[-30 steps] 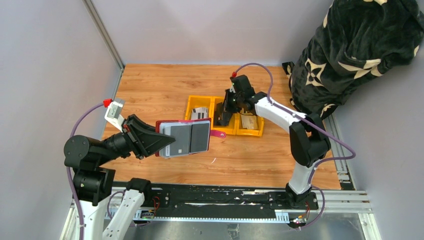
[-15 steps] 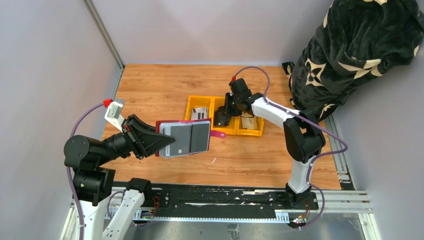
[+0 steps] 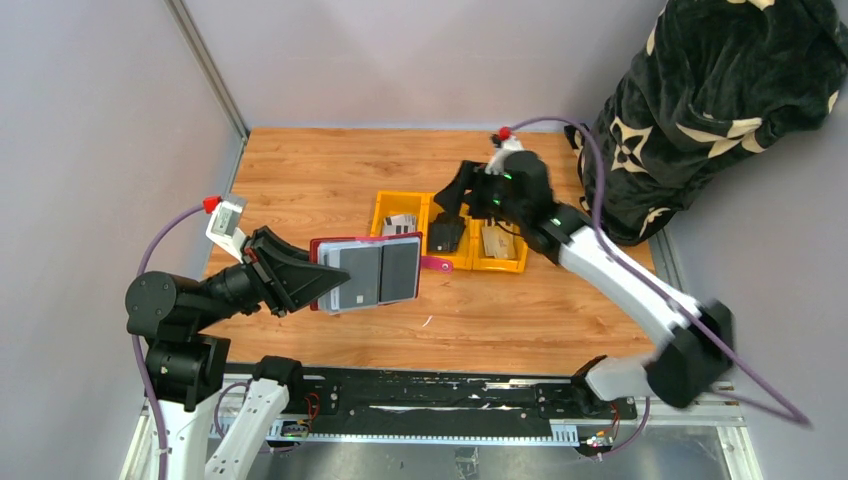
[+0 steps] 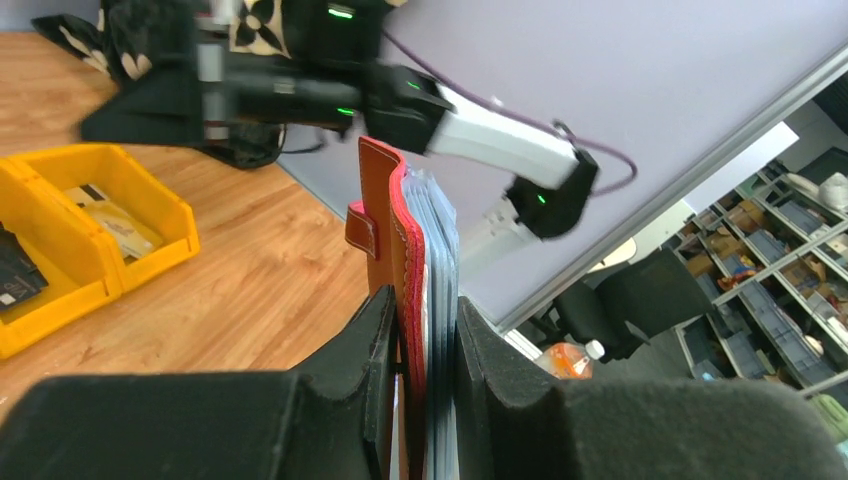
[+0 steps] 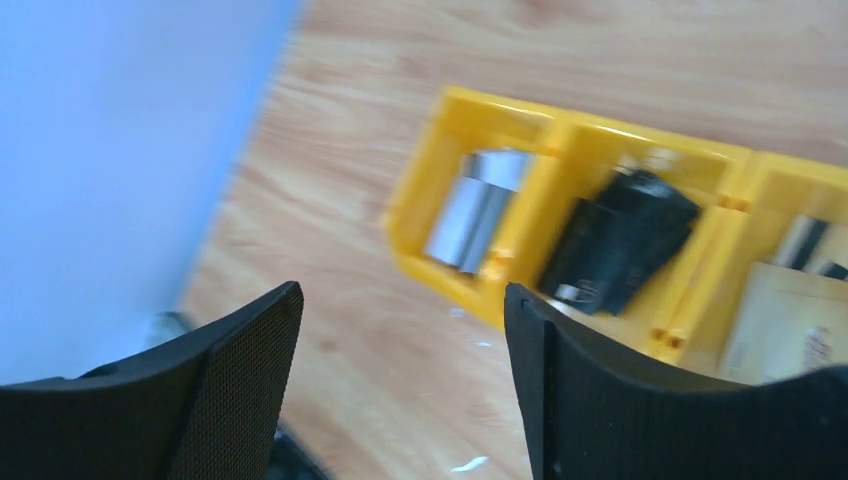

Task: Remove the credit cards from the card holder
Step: Place the credit card in the storage box, then remove the credit card from the card holder.

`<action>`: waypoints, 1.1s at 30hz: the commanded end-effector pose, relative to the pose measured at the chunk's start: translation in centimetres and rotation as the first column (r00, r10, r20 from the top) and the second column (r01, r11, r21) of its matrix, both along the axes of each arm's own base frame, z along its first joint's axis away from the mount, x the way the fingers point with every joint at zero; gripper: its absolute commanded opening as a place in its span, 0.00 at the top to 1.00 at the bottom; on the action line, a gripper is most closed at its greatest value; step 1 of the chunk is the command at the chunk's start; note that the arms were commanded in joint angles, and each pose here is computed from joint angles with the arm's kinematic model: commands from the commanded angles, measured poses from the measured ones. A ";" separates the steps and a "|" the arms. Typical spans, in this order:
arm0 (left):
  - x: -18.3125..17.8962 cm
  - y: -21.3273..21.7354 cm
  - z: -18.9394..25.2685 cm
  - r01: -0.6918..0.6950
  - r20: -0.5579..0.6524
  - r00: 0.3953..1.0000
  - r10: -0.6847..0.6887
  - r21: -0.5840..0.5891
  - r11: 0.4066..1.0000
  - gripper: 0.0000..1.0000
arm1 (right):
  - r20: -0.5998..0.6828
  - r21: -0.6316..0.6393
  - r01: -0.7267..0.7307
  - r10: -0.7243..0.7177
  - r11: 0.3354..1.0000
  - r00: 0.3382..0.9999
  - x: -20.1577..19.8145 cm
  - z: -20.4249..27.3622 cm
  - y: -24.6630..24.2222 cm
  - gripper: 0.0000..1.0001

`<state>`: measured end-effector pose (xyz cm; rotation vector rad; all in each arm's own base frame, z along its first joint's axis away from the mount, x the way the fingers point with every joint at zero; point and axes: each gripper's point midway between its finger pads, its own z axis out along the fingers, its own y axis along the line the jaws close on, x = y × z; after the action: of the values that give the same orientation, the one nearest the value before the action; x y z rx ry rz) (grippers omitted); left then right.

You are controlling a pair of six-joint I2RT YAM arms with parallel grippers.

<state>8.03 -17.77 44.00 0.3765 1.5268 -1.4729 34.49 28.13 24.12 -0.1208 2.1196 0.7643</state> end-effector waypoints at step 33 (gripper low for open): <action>2.1 1.0 2.9 -0.131 0.044 0.990 0.137 -0.130 0.983 1.00 | 0.608 0.701 -0.651 0.233 0.291 0.759 -23.7 22.3 7.0 0.44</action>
<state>10.99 -16.81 46.53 0.2024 1.4206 -1.4290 11.41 37.03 40.67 -0.3516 1.2151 1.9201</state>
